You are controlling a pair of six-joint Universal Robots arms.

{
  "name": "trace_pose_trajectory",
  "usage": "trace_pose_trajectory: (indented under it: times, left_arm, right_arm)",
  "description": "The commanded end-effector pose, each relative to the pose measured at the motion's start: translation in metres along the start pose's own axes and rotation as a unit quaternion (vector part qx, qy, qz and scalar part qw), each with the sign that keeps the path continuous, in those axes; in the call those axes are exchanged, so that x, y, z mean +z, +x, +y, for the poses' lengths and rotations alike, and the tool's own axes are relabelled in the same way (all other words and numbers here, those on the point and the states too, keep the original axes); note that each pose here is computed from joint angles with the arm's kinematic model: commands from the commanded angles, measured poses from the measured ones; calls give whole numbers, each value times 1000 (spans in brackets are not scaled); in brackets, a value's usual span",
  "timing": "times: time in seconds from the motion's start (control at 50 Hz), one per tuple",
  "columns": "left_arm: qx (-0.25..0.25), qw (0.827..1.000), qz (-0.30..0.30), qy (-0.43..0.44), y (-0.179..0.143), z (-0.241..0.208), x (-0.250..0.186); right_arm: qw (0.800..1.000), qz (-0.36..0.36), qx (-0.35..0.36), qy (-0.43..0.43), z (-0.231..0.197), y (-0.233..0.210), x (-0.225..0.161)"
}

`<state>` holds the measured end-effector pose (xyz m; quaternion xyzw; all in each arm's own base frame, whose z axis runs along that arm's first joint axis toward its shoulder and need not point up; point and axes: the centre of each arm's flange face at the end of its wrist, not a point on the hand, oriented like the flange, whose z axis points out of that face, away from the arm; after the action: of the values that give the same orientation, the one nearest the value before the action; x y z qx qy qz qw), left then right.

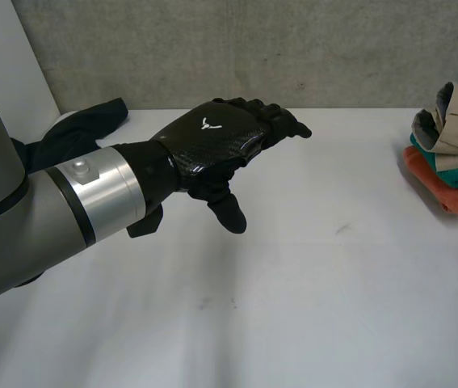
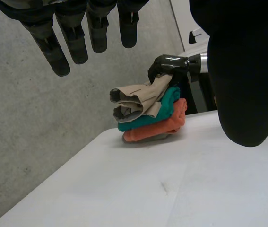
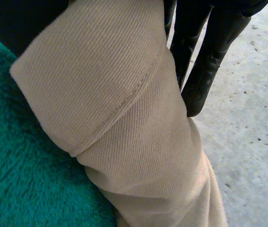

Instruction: Fold the laundry.

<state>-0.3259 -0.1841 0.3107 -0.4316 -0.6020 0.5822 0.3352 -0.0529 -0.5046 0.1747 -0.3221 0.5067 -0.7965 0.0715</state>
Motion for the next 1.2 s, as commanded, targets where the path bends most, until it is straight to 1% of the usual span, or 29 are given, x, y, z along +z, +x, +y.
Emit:
trace_pose_trajectory:
  times: [0.02,0.1,0.22,0.36,0.5,0.76,0.9,0.92,0.98,1.0,1.06,1.08,1.14,1.16,1.2]
  left_arm:
    - [3,1000,-4,3,0,-3,0]
    - [3,1000,-7,2,0,-3,0]
    - [4,1000,-7,4,0,-3,0]
    - [7,1000,-7,8,1,-7,-1]
    - [10,1000,-8,13,0,-10,-1]
    - [7,1000,-7,7,1,-6,-2]
    - [7,1000,-9,6,0,-5,-2]
    - [6,1000,-9,6,0,-5,-2]
    - [7,1000,-10,8,0,-7,-3]
    - [8,1000,-10,10,0,-8,-4]
    - [13,1000,-12,19,0,-13,-5]
    - [14,1000,-13,22,0,-14,-5]
    - [25,999,-18,41,-2,-21,-5]
    - [28,998,-21,47,-3,-22,-5]
    - [37,997,-29,61,-5,-27,-5]
  right_arm:
    - [997,-68,20,-12,-3,-18,-2]
    - [997,-79,21,-14,0,-20,-3]
    - [997,-66,24,-17,-6,-15,-6]
    - [999,16,27,-24,-33,20,-17]
    - [998,37,30,-34,-39,32,-28]
    - [995,87,6,-48,-41,67,-59]
    - [985,158,-26,-56,-44,96,-87]
    - [981,181,-42,-58,-45,102,-93]
    - [971,218,-78,-58,-52,112,-97]
    - [961,247,-108,-57,-61,119,-98]
    - [940,300,-155,-53,-80,132,-99]
    - [923,337,-177,-52,-94,138,-99]
    - [903,378,-195,-53,-114,145,-98]
    - [892,399,-206,-50,-133,150,-97]
    - [886,412,-207,-44,-148,148,-92]
